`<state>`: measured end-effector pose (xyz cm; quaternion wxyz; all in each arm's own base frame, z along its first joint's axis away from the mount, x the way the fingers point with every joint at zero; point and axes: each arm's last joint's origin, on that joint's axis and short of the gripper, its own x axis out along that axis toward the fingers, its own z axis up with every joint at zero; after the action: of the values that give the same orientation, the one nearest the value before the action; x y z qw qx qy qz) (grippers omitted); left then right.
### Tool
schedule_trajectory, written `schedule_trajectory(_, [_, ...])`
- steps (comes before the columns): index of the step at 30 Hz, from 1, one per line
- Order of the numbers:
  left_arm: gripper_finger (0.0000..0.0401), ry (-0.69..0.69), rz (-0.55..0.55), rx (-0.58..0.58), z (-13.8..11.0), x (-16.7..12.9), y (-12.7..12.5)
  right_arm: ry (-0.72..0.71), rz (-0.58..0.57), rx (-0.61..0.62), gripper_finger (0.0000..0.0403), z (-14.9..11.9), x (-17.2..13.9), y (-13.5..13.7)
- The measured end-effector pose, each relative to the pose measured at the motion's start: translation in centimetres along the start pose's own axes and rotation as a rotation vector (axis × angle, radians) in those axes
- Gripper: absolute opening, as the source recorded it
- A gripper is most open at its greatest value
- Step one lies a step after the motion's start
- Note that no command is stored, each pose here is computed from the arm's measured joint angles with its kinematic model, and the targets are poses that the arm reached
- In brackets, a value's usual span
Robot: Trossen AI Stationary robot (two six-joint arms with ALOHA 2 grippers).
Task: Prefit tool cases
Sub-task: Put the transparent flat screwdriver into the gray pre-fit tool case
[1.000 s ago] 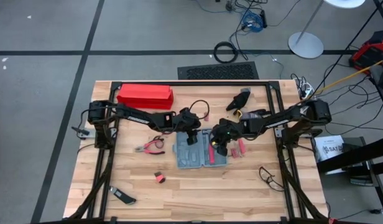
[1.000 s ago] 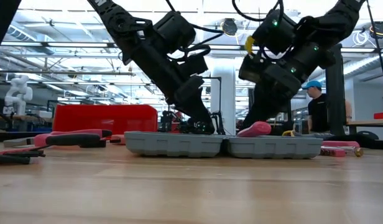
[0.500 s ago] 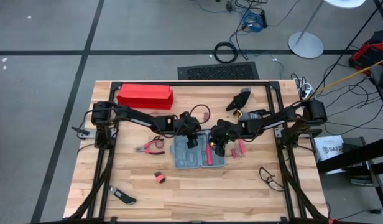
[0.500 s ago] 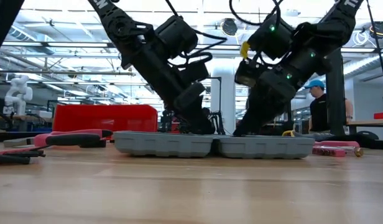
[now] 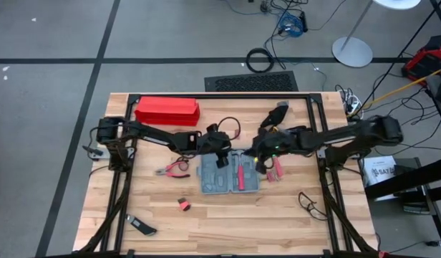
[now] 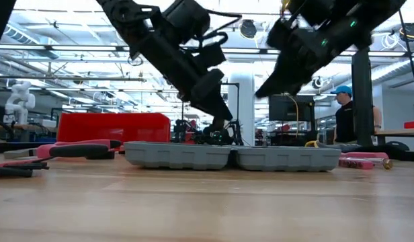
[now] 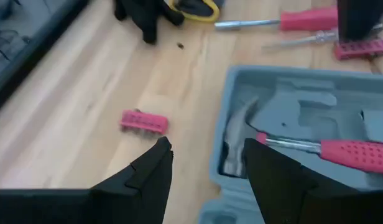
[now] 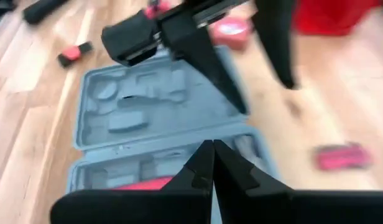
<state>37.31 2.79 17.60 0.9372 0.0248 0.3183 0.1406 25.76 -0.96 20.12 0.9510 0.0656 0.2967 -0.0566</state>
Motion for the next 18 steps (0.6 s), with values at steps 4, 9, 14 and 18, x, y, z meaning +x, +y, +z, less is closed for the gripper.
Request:
schedule_trajectory(4, [0.0201,-0.015,0.053,0.065,0.7,-1.1,0.5,0.06,-0.13,0.075,0.0,-0.3,-4.4,-0.5])
schedule_trajectory(9, [0.0201,0.069,0.127,0.131,0.3,-1.6,2.0,0.223,-0.212,0.272,0.0,-2.4,-8.4,-1.0])
schedule_trajectory(14, [0.0201,0.079,0.144,0.136,0.3,-1.6,3.1,0.419,-0.271,0.363,0.0,-4.3,-9.2,-0.9])
schedule_trajectory(18, [0.0201,0.076,0.153,0.144,0.4,-1.5,3.6,0.486,-0.19,0.385,0.0002,-4.6,-8.3,-0.3])
